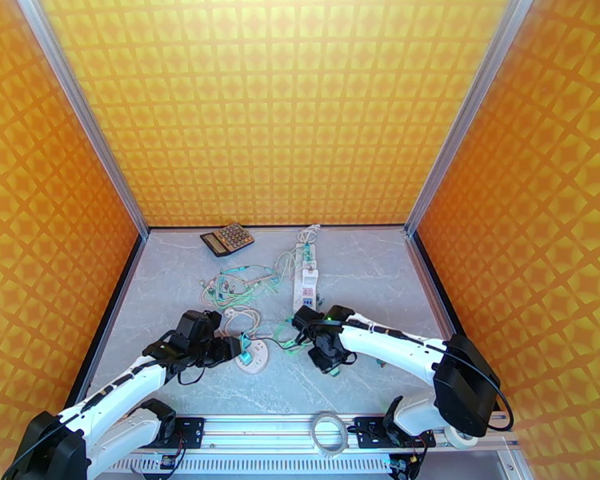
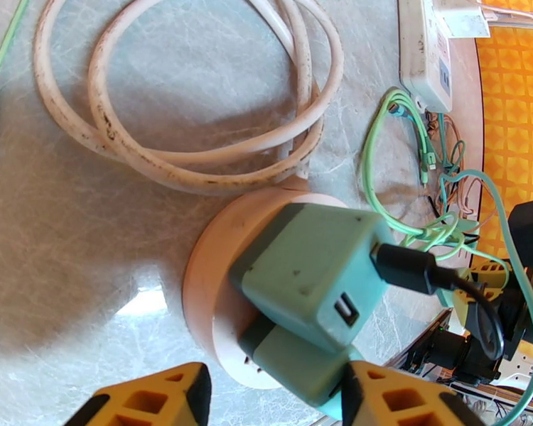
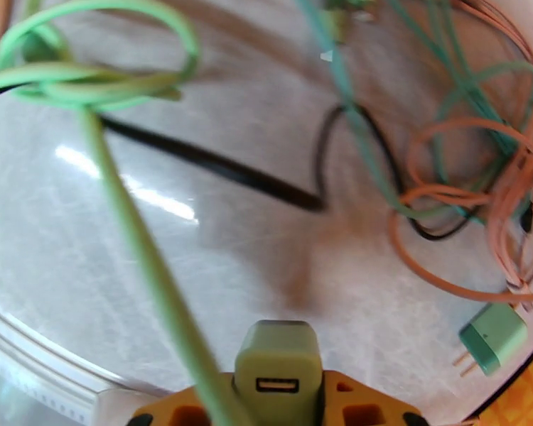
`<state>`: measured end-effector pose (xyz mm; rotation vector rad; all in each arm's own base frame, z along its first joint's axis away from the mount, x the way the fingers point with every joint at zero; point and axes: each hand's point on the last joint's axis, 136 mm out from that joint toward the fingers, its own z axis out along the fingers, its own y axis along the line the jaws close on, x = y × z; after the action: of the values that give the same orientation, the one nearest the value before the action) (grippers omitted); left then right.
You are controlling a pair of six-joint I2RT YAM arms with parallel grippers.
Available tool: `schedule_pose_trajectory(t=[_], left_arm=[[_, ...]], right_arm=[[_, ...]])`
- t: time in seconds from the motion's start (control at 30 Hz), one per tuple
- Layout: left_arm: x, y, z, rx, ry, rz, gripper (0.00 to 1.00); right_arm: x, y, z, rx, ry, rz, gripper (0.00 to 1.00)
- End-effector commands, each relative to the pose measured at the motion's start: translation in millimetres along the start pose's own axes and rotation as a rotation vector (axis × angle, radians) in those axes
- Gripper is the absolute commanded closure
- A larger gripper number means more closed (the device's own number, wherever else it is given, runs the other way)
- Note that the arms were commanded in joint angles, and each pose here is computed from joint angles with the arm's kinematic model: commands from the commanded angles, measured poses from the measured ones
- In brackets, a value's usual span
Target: Pull the plug off the socket
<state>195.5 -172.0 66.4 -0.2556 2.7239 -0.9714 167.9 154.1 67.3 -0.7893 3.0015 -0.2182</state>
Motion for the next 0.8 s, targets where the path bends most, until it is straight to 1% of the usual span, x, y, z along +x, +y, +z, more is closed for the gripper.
schedule_pose_trajectory(t=[0.0, 0.1, 0.23, 0.3, 0.33, 0.37, 0.5, 0.63, 0.67, 0.77], left_arm=[[29.0, 63.0, -2.2, -0.269, 0.072, -0.083, 0.43], [24.0, 56.7, -5.7, -0.259, 0.059, -0.077, 0.38], [16.4, 45.9, -11.1, -0.242, 0.042, -0.07, 0.25], [12.6, 41.4, -13.5, -0.233, 0.027, -0.07, 0.23], [10.6, 38.8, -14.7, -0.226, 0.019, -0.071, 0.23], [9.0, 36.8, -15.6, -0.221, 0.013, -0.072, 0.22], [2.3, 27.5, -21.9, -0.2, -0.018, -0.077, 0.18], [-4.2, 19.9, -32.4, -0.191, -0.057, -0.075, 0.12], [-5.7, 18.4, -34.9, -0.189, -0.067, -0.076, 0.1], [-11.2, 16.8, -44.1, -0.197, -0.109, -0.077, 0.09]], right_arm=[[3.1, -13.8, 0.9, 0.069, 0.003, 0.038, 0.6], [-11.1, -10.6, -9.8, 0.041, -0.074, 0.065, 0.46], [-32.9, -6.3, -32.6, -0.015, -0.209, 0.114, 0.22], [-44.0, -4.3, -44.0, -0.041, -0.279, 0.128, 0.13], [-50.0, -3.0, -51.0, -0.058, -0.323, 0.133, 0.05], [-53.6, -1.7, -54.9, -0.073, -0.348, 0.138, 0.02], [-72.7, -1.7, -80.3, -0.131, -0.51, 0.208, 0.01], [-86.6, 11.4, -100.0, -0.233, -0.618, 0.186, 0.02], [-89.7, 17.8, -103.5, -0.266, -0.633, 0.167, 0.03], [-97.1, 38.5, -110.4, -0.379, -0.662, 0.122, 0.15]])
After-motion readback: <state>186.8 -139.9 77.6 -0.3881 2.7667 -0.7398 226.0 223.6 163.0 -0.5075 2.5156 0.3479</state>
